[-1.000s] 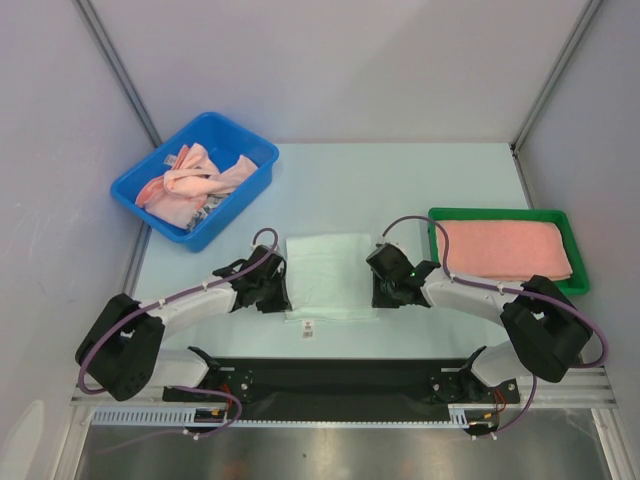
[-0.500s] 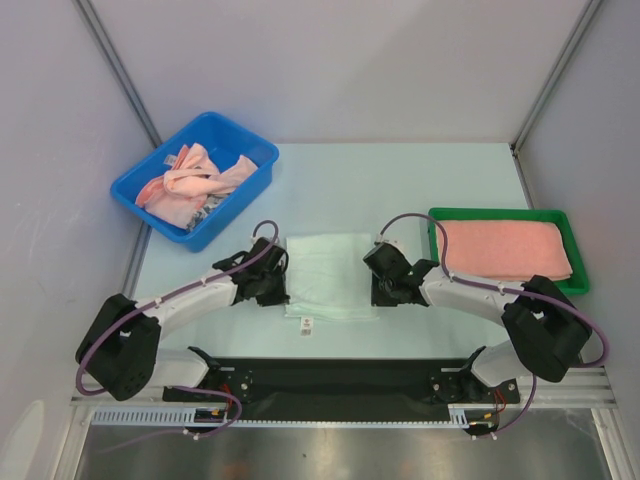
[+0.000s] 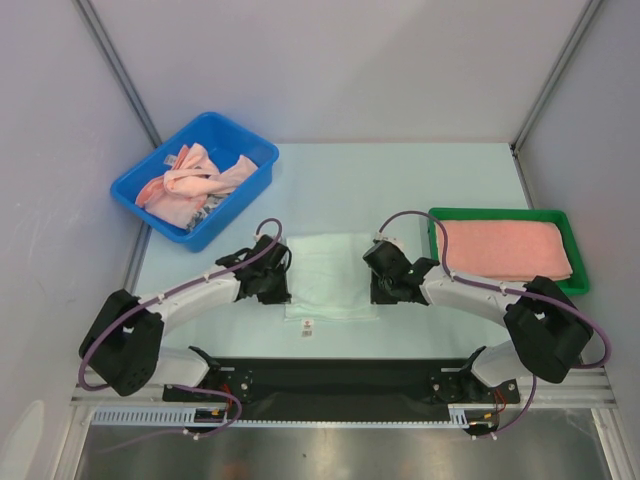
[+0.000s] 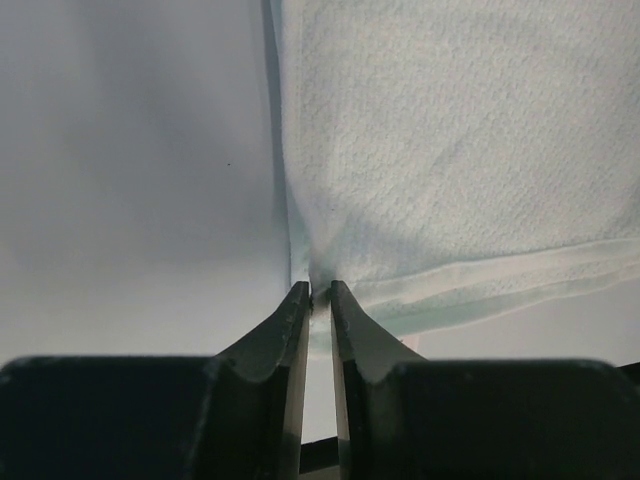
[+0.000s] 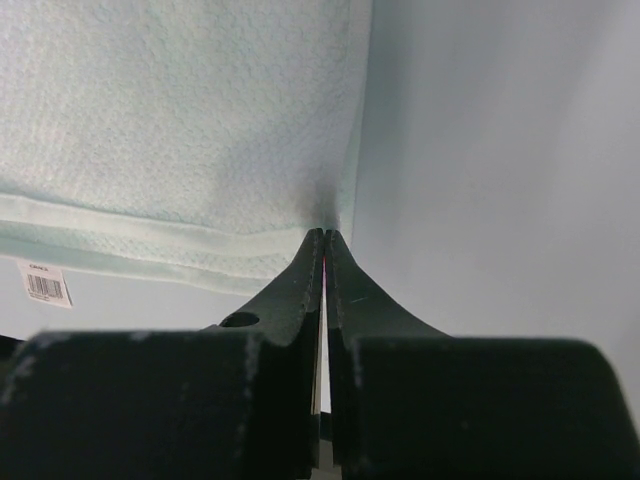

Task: Fold and stack the towels
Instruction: Fold the towel

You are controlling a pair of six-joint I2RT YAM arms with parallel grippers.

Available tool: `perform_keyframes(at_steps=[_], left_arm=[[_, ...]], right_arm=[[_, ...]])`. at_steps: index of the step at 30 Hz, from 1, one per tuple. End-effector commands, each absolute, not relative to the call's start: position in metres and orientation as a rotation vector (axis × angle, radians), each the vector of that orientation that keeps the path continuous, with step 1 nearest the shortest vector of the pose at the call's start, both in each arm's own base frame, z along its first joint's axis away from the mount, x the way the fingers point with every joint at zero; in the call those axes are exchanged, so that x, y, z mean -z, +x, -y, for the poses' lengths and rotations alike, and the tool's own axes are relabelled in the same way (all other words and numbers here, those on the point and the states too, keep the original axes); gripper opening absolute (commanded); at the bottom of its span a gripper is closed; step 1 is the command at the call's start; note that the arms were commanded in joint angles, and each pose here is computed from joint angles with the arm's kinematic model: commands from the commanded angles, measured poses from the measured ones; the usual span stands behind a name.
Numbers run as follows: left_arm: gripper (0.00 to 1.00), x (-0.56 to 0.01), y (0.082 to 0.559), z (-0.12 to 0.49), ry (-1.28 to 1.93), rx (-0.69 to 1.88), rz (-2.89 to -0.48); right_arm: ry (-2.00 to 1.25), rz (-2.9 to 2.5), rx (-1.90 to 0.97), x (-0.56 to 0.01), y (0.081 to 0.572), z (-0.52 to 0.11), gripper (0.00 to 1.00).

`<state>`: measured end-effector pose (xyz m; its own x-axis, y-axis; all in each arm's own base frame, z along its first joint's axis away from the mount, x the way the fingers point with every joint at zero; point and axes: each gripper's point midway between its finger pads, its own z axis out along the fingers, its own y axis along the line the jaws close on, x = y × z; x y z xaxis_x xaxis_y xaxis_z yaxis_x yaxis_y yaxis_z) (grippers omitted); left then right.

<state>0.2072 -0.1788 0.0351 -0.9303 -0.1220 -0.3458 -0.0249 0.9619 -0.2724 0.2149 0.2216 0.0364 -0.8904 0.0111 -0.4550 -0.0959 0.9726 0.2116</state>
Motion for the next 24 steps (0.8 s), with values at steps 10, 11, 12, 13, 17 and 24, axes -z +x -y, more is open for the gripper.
perform_keyframes(at_steps=[10, 11, 12, 13, 17, 24], left_arm=[[0.00, -0.050, 0.220, 0.195, -0.096, 0.445, -2.686], [0.00, -0.052, 0.221, 0.195, -0.095, 0.449, -2.681], [0.01, -0.054, 0.220, 0.195, -0.093, 0.450, -2.681], [0.00, -0.060, 0.221, 0.195, -0.095, 0.462, -2.665], [0.00, -0.082, 0.215, 0.198, -0.101, 0.525, -2.649], [0.01, -0.080, 0.185, 0.201, -0.140, 0.656, -2.672]], right_arm=[[-0.088, -2.560, -0.404, -0.068, 0.228, -0.239, 0.00], [-0.095, -2.557, -0.411, -0.069, 0.228, -0.240, 0.00], [-0.098, -2.558, -0.412, -0.072, 0.227, -0.239, 0.00], [-0.101, -2.552, -0.416, -0.076, 0.227, -0.239, 0.00], [-0.099, -2.533, -0.463, -0.093, 0.224, -0.238, 0.00], [-0.083, -2.573, -0.541, -0.087, 0.197, -0.230, 0.00]])
